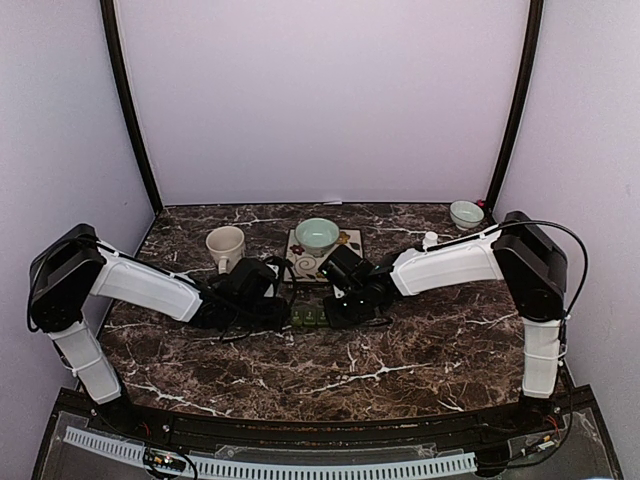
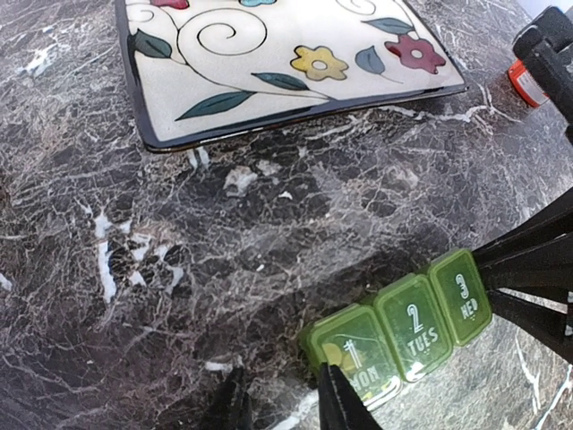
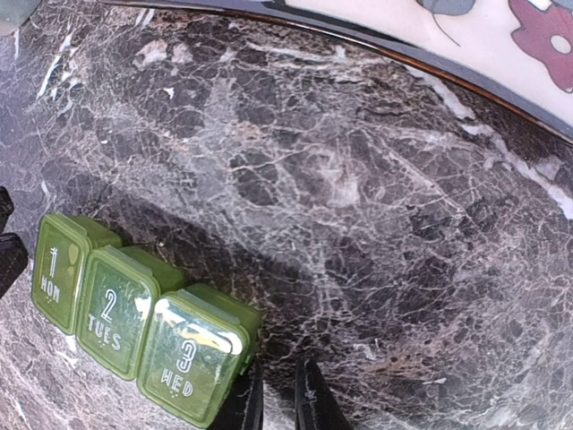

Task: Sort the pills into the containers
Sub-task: Place the pill container at the center of the board, then reset both arms

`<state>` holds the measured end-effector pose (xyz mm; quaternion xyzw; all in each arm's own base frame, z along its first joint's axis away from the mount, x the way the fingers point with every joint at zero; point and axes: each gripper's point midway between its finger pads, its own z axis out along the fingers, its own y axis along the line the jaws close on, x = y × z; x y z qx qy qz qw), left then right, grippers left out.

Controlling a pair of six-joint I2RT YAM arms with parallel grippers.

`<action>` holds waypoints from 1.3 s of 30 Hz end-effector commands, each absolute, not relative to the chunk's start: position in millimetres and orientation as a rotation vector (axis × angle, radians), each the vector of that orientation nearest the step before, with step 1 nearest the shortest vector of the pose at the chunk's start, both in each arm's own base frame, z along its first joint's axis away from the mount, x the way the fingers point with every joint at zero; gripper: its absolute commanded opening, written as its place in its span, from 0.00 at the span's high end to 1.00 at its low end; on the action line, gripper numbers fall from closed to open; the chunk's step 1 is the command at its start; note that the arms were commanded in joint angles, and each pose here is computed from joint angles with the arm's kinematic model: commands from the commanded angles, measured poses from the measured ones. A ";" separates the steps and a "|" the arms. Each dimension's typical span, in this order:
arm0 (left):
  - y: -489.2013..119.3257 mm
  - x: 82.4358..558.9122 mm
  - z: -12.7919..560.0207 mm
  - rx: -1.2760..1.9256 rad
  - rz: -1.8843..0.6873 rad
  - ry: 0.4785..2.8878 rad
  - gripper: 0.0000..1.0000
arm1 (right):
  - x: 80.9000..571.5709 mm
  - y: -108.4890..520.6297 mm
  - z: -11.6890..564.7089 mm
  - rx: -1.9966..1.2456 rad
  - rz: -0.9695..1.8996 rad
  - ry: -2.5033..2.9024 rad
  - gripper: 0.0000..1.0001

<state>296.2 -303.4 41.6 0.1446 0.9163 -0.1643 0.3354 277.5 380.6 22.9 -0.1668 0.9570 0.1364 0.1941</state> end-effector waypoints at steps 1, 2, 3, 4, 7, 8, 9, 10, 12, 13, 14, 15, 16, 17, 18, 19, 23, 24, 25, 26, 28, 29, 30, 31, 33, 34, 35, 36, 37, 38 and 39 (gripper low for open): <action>-297.1 292.5 54.2 0.357 -0.416 2.373 0.72 | 280.8 378.0 18.1 -0.458 0.370 2.675 0.85; -295.6 292.5 54.4 0.354 -0.409 2.373 0.72 | 280.4 376.7 17.3 -0.456 0.364 2.677 0.85; -294.4 292.8 55.3 0.352 -0.402 2.371 0.72 | 279.9 374.6 15.5 -0.455 0.355 2.679 0.85; -293.3 293.3 56.7 0.350 -0.395 2.367 0.72 | 279.8 372.7 14.6 -0.452 0.346 2.680 0.85; -289.8 296.1 63.1 0.337 -0.374 2.351 0.72 | 281.0 365.7 12.4 -0.441 0.307 2.678 0.84; -288.4 297.0 65.6 0.333 -0.366 2.344 0.72 | 282.1 362.5 12.5 -0.434 0.290 2.675 0.84; -287.3 298.3 69.5 0.327 -0.359 2.335 0.72 | 283.4 358.9 12.9 -0.428 0.269 2.671 0.84; -285.8 299.4 73.4 0.322 -0.352 2.326 0.72 | 285.2 355.6 14.5 -0.422 0.249 2.663 0.84; -281.4 302.4 84.2 0.310 -0.328 2.299 0.72 | 289.2 348.2 18.6 -0.406 0.208 2.645 0.84; -279.6 304.4 95.0 0.299 -0.325 2.275 0.72 | 291.1 345.1 22.3 -0.402 0.189 2.633 0.84; -277.2 306.1 104.3 0.290 -0.318 2.254 0.72 | 293.2 341.8 26.1 -0.396 0.170 2.620 0.84; -274.9 307.7 114.5 0.281 -0.313 2.230 0.72 | 295.4 339.1 31.4 -0.391 0.153 2.603 0.84; -273.4 309.2 127.0 0.275 -0.314 2.201 0.72 | 297.4 336.7 37.1 -0.387 0.139 2.587 0.84; -270.8 311.0 139.8 0.265 -0.309 2.172 0.72 | 299.6 334.4 43.4 -0.384 0.128 2.571 0.84; -268.0 312.2 151.9 0.257 -0.303 2.146 0.72 | 301.9 331.4 50.2 -0.382 0.110 2.551 0.84; -265.2 313.2 165.3 0.251 -0.295 2.118 0.72 | 303.9 329.2 57.9 -0.378 0.101 2.532 0.83; -247.5 315.8 225.9 0.213 -0.256 1.985 0.70 | 311.3 325.5 101.9 -0.382 0.105 2.434 0.80; -241.5 315.5 242.4 0.200 -0.245 1.944 0.70 | 313.4 325.2 116.4 -0.378 0.119 2.400 0.79; -234.2 315.4 259.1 0.182 -0.232 1.900 0.70 | 315.4 324.3 129.9 -0.372 0.128 2.367 0.78; -224.9 314.7 275.5 0.164 -0.206 1.853 0.69 | 317.6 322.3 145.1 -0.368 0.132 2.329 0.77; -204.7 310.8 306.6 0.114 -0.166 1.759 0.69 | 322.2 317.7 175.5 -0.355 0.135 2.252 0.75; -195.2 308.7 319.6 0.092 -0.143 1.716 0.68 | 325.9 314.0 194.2 -0.341 0.125 2.203 0.74; -184.8 306.5 330.4 0.067 -0.114 1.677 0.68 | 327.9 310.8 208.7 -0.332 0.119 2.167 0.74; -176.1 304.0 341.4 0.043 -0.096 1.636 0.68 | 331.3 308.2 217.5 -0.330 0.095 2.136 0.73; -158.3 299.0 361.0 0.001 -0.047 1.558 0.68 | 334.6 297.3 256.1 -0.292 0.087 2.042 0.67; -150.3 296.5 370.0 -0.019 -0.023 1.520 0.67 | 336.6 292.4 270.4 -0.279 0.073 2.003 0.65; -142.2 294.5 377.5 -0.035 0.013 1.491 0.67 | 338.6 287.4 283.2 -0.265 0.062 1.970 0.63; -133.7 292.8 385.6 -0.060 0.044 1.460 0.67 | 340.9 280.9 294.3 -0.246 0.041 1.941 0.61; -125.4 291.9 392.6 -0.081 0.074 1.432 0.67 | 343.0 272.9 306.4 -0.220 0.027 1.911 0.59; -117.5 292.5 397.1 -0.100 0.098 1.413 0.67 | 347.2 262.3 316.5 -0.188 0.005 1.885 0.58; -109.6 294.0 402.0 -0.118 0.114 1.395 0.67 | 350.2 252.9 324.8 -0.167 -0.013 1.862 0.58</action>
